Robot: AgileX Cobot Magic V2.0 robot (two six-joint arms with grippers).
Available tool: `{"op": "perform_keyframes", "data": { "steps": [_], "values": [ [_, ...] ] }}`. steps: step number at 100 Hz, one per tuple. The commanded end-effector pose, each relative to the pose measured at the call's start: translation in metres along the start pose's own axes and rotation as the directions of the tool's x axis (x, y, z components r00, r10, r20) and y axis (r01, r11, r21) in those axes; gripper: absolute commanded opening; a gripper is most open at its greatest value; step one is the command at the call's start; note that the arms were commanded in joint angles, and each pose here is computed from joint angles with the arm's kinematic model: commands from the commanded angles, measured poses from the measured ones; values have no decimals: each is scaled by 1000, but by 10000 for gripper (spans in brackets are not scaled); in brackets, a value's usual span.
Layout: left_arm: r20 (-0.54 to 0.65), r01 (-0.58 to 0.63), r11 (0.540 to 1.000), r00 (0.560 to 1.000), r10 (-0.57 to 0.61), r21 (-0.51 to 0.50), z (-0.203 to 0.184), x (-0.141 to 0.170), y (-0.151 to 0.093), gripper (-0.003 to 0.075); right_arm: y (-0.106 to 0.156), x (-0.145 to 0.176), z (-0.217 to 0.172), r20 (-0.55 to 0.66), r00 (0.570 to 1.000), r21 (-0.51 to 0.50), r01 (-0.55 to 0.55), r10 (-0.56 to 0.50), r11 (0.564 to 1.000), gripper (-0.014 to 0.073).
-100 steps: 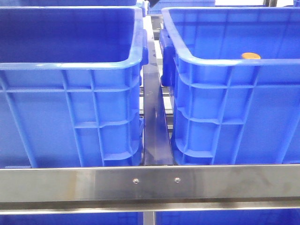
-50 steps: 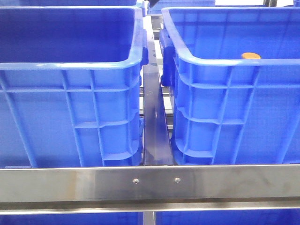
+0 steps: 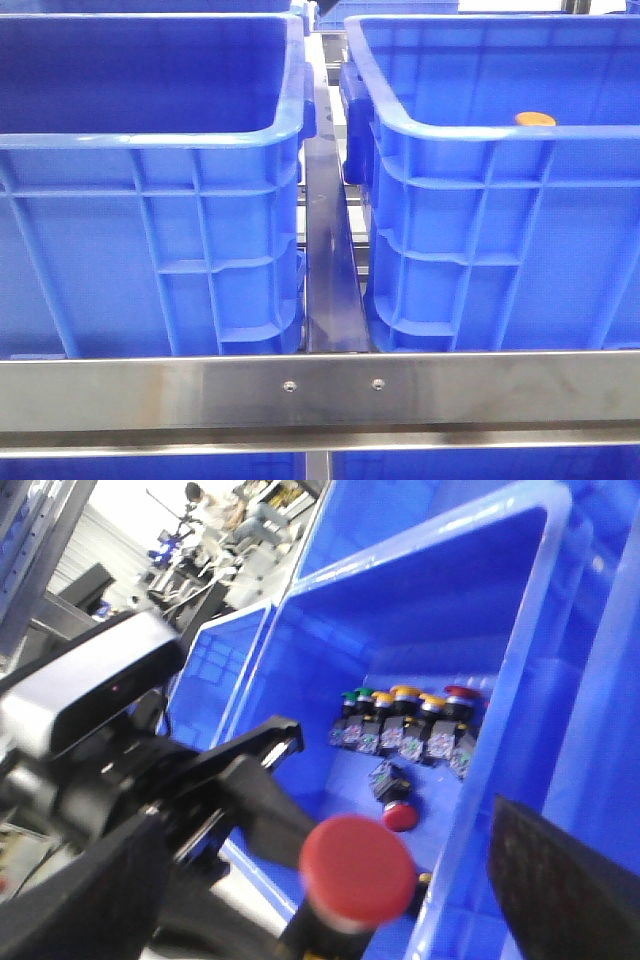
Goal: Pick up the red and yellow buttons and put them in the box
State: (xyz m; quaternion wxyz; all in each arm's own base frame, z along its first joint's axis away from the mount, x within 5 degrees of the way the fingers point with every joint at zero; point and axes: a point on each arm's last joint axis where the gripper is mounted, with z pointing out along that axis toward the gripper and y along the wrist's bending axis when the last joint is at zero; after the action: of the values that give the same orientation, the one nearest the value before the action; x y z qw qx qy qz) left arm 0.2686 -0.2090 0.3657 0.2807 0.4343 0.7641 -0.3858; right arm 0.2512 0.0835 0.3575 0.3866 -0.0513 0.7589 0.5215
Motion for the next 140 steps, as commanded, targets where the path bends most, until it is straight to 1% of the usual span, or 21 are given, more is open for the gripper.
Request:
{"op": "perform_keyframes", "data": {
  "steps": [1,15,27,46,51,56,75,80,91,98,105,110,112,115,119,124,129,140],
  "values": [
    [103,-20,999,995,17,29,-15,-17,-19,31,7,-12,10,20,998,-95,-58,61,994,664],
    [103,-20,999,995,17,29,-15,-17,-19,31,-9,-8,28,-47,990,-121,-140,135,983,664],
    [103,-20,999,995,17,29,-15,-17,-19,31,-15,-4,35,-111,979,-184,-192,173,964,664],
    [103,-20,999,995,17,29,-15,-17,-19,31,-13,-2,35,-135,976,-219,-196,169,956,659],
    [103,-20,999,995,17,29,-15,-17,-19,31,-13,-2,35,-142,976,-225,-196,166,955,634],
    [103,-20,999,995,17,29,-15,-17,-19,31,-13,-1,35,-145,976,-222,-193,164,956,591],
    [100,-20,999,995,17,32,-15,-17,-19,31,-12,-1,35,-149,975,-227,-194,163,954,337],
    [100,-20,999,995,17,32,-15,-17,-19,31,-12,-1,35,-152,975,-231,-194,162,953,312],
    [99,-21,999,995,17,34,-15,-16,-19,43,-11,-1,35,-158,974,-237,-195,160,952,309],
    [97,-22,999,995,19,35,-15,-16,-19,102,-11,-1,35,-159,974,-238,-195,160,951,309],
    [95,-26,999,995,22,35,-15,-16,-19,209,-11,-1,35,-159,974,-238,-195,160,951,309],
    [88,-29,999,996,26,33,-15,-15,-19,321,-11,-1,35,-159,974,-238,-195,160,951,309],
    [84,-29,999,996,26,37,-15,-15,-19,353,-11,-1,35,-159,974,-238,-195,160,951,309],
    [83,-29,999,996,26,39,-15,-15,-20,430,-11,-1,35,-159,974,-238,-195,160,951,309],
    [82,-29,999,996,26,40,-15,-15,-20,513,-11,0,35,-160,974,-239,-195,160,951,309],
    [78,-32,999,997,29,37,-15,-15,-19,582,-11,0,35,-160,974,-239,-195,160,951,309],
    [76,-32,999,997,30,38,-15,-14,-20,615,-11,0,35,-160,974,-239,-195,160,951,309],
    [70,-33,998,997,30,44,-15,-14,-20,616,-11,-1,34,-157,975,-238,-194,160,952,309]
  ]
}}
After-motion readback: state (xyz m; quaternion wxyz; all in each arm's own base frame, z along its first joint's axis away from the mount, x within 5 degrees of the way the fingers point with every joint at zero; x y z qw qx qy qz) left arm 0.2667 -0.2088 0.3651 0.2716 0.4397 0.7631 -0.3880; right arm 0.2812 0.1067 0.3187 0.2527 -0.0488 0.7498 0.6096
